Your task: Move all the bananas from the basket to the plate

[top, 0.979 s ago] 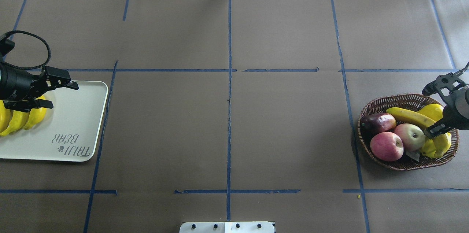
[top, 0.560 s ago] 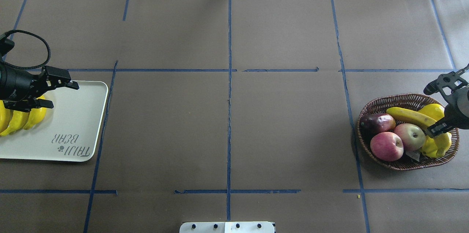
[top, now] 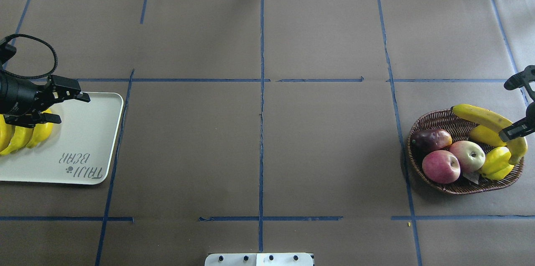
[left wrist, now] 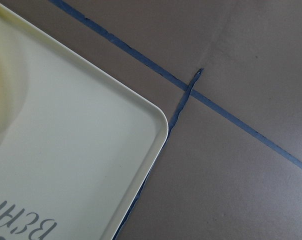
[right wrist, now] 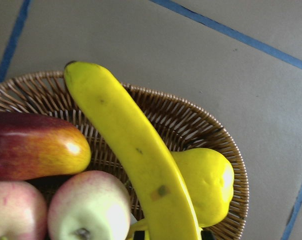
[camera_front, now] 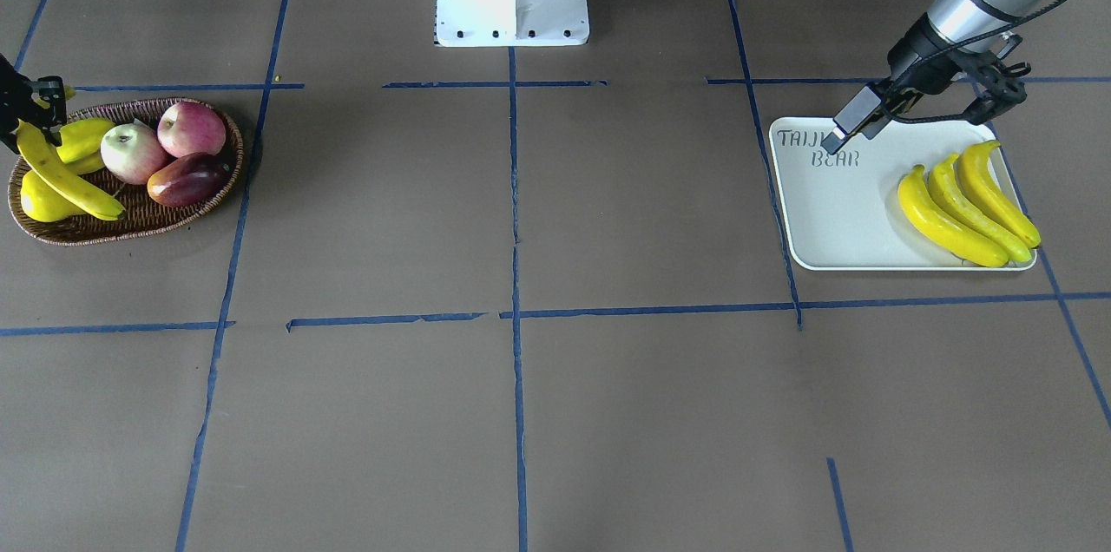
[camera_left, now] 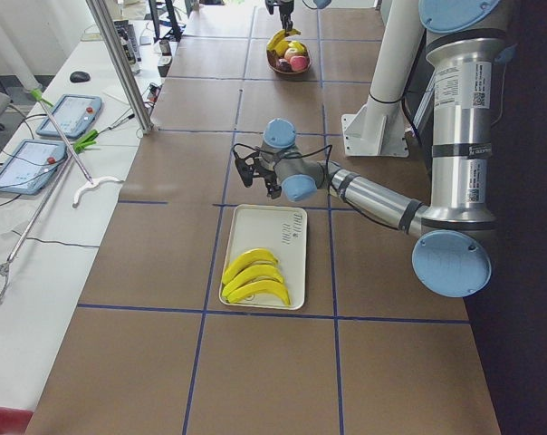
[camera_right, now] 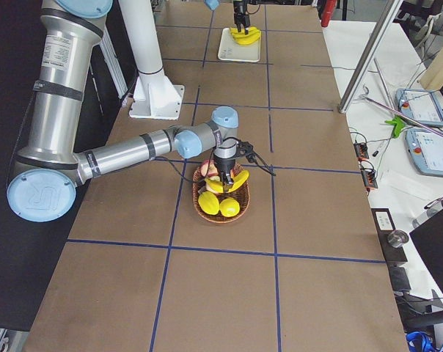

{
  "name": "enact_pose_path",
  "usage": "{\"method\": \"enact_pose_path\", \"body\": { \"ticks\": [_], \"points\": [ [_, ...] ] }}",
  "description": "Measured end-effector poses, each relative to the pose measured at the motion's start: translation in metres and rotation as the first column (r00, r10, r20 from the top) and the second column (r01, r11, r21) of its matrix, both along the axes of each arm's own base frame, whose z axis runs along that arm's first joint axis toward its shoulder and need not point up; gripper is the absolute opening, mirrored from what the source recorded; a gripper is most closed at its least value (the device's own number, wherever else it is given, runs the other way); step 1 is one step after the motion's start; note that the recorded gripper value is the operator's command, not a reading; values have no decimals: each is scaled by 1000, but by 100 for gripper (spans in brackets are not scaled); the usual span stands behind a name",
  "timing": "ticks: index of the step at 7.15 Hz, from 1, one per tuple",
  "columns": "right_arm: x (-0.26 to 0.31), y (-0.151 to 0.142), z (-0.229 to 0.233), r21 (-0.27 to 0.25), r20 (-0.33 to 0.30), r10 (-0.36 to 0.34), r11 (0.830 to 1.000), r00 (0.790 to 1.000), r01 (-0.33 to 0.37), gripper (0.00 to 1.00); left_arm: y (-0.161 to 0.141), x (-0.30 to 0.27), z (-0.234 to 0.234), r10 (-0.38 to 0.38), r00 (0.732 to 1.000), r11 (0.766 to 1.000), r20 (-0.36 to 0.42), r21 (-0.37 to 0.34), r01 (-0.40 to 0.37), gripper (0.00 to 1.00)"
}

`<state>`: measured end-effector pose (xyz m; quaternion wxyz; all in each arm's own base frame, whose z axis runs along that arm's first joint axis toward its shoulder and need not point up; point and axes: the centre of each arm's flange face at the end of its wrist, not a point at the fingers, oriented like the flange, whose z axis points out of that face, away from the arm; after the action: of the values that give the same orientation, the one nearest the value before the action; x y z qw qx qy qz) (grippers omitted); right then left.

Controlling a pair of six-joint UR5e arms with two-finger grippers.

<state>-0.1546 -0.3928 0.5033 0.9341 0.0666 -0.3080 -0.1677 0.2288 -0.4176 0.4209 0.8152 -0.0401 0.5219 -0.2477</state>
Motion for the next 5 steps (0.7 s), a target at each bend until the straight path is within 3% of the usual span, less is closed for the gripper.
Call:
{"method": "enact_pose_path", "body": {
  "ticks": [3,5],
  "points": [
    [-26,-27,-71,75,163,-51,996,985,39,1,-4,28,-39,39,997,997,-64,73,-34,100],
    [-68,-52,-134,177,250,-132,980,959,88,3,-8,45,-67,46,994,995,-99,97,-36,100]
  ]
}}
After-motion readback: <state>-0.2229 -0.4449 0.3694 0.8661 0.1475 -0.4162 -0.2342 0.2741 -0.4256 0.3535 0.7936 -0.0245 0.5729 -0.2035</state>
